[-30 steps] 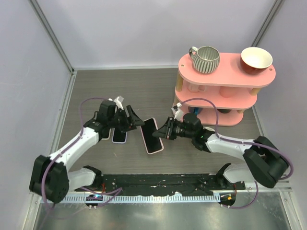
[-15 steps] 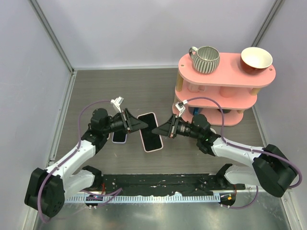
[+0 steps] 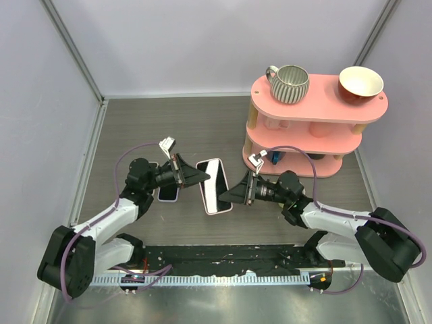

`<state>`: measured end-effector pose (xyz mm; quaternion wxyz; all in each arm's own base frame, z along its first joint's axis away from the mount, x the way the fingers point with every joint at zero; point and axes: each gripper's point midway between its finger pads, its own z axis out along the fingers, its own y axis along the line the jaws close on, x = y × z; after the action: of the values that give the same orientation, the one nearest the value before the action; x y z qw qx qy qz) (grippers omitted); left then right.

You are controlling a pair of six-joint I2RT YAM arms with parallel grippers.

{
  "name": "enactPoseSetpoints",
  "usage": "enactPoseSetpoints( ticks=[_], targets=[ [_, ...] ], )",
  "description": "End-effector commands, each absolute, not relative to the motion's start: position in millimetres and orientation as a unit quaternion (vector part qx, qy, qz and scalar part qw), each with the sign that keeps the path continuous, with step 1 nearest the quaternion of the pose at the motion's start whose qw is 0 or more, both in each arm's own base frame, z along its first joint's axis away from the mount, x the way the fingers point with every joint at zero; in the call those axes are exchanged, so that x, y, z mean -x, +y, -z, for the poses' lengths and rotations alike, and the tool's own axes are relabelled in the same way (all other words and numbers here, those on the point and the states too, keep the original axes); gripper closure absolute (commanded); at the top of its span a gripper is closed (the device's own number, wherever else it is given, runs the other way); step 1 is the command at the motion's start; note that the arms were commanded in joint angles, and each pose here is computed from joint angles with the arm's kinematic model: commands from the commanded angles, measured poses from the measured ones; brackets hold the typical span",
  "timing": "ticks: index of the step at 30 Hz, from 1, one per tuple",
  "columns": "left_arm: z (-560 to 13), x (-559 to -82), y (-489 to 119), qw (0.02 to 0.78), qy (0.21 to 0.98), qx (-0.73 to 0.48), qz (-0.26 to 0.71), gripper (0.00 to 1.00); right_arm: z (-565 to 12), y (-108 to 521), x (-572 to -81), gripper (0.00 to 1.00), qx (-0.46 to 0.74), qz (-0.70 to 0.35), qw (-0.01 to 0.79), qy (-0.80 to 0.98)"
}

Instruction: Put the phone into the phone case

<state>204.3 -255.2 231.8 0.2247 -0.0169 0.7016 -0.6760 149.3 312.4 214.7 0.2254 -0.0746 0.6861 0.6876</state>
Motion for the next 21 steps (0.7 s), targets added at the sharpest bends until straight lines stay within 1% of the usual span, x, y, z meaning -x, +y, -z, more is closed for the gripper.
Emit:
enactPoseSetpoints(
  ticks=[1,3,4,6,7,9,12,13,14,15,17,18,19,20,21],
  targets=[
    [-275.8,-198.6,-255.3,0.258,0.644,-0.019,0.72,1.0,-226.5,305.1,-126.4,0.47,0.106,-0.725,0.219,0.644],
    [-276.9,-200.2,-255.5,0.259,0.642,-0.019,0.721,1.0,-220.8,303.2,-123.0,0.49,0.104,-0.728,0.212,0.643],
    [-276.0,-199.7,-256.0,0.256,0.643,-0.02,0.721,1.0,-221.5,302.8,-121.5,0.6,0.104,-0.732,0.211,0.64],
    [-273.7,-199.9,-256.8,0.253,0.646,-0.021,0.72,1.0,-223.9,300.8,-119.6,0.75,0.103,-0.741,0.212,0.629],
    [-272.1,-200.1,-257.2,0.251,0.648,-0.021,0.719,1.0,-224.8,300.4,-119.4,0.89,0.101,-0.743,0.213,0.626],
    [-266.8,-200.8,-258.0,0.247,0.652,-0.022,0.716,1.0,-229.7,299.6,-118.7,0.99,0.102,-0.751,0.215,0.616],
    [-258.5,-200.0,-259.0,0.241,0.659,-0.027,0.712,1.0,-232.6,299.7,-119.4,0.99,0.1,-0.753,0.217,0.613],
    [-256.3,-196.8,-259.5,0.234,0.662,-0.036,0.711,1.0,-235.0,299.4,-119.1,0.95,0.102,-0.754,0.219,0.611],
    [-254.5,-195.6,-259.8,0.23,0.663,-0.04,0.711,1.0,-237.8,299.6,-119.8,0.86,0.102,-0.755,0.222,0.609],
    [-252.3,-194.7,-259.9,0.228,0.665,-0.045,0.71,1.0,-233.9,300.6,-124.4,0.67,0.09,-0.747,0.221,0.62],
    [-249.3,-188.8,-260.4,0.216,0.667,-0.056,0.711,1.0,-239.8,300.8,-128.3,0.6,0.095,-0.74,0.242,0.62],
    [-248.3,-186.6,-260.1,0.212,0.668,-0.059,0.711,1.0,-232.6,301.9,-131.9,0.51,0.087,-0.727,0.24,0.637],
    [-248.1,-184.5,-259.9,0.211,0.668,-0.064,0.711,1.0,-233.9,301.7,-136.9,0.47,0.079,-0.72,0.251,0.642],
    [-247.7,-179.3,-260.4,0.204,0.667,-0.074,0.713,1.0,-244.9,301.3,-141.6,0.44,0.094,-0.712,0.284,0.635],
    [-248.0,-176.7,-260.6,0.202,0.667,-0.079,0.713,1.0,-229.5,301.4,-147.1,0.41,0.078,-0.686,0.275,0.669]
  ],
)
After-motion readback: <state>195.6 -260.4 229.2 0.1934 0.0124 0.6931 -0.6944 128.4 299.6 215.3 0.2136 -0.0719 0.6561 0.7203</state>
